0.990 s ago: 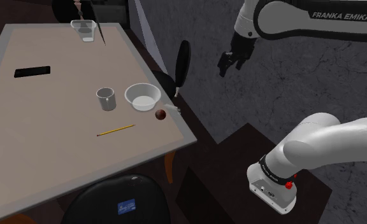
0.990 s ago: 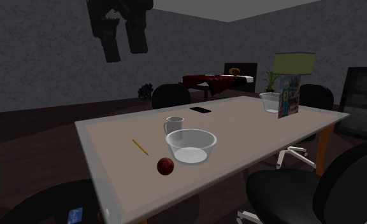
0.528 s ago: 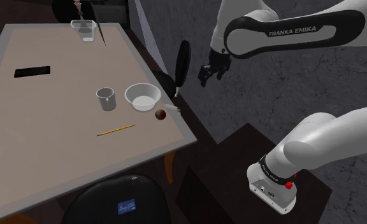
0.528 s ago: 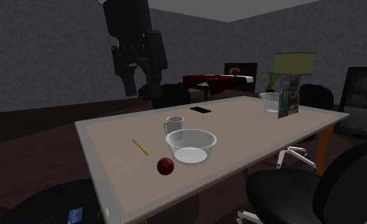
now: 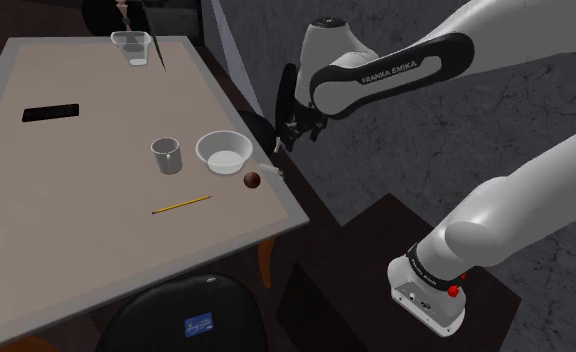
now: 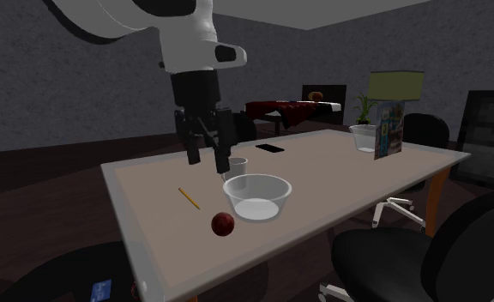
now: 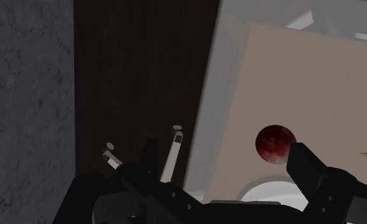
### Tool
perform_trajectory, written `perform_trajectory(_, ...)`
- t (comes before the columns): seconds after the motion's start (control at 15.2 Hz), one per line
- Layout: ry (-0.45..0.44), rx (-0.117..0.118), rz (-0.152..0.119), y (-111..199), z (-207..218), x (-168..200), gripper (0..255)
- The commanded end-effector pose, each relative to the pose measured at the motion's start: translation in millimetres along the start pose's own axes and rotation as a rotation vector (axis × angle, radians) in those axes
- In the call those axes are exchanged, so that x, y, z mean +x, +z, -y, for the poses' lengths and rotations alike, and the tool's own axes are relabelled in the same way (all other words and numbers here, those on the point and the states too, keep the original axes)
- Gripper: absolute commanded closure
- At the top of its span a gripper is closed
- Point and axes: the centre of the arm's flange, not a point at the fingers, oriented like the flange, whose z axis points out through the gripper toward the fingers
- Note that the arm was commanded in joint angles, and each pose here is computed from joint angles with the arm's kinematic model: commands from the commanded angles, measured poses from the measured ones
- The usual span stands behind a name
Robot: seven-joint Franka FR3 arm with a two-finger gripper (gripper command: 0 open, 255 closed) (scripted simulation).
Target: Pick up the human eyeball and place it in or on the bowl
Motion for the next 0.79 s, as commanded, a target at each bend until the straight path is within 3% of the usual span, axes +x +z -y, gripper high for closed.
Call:
perform_trajectory(0.0, -0.002, 0.006, 0.002, 17.6, 14.0, 11.4, 0)
perform_trajectory(0.73, -0.012, 0.032, 0.018, 123.2, 87.2, 76.9, 0)
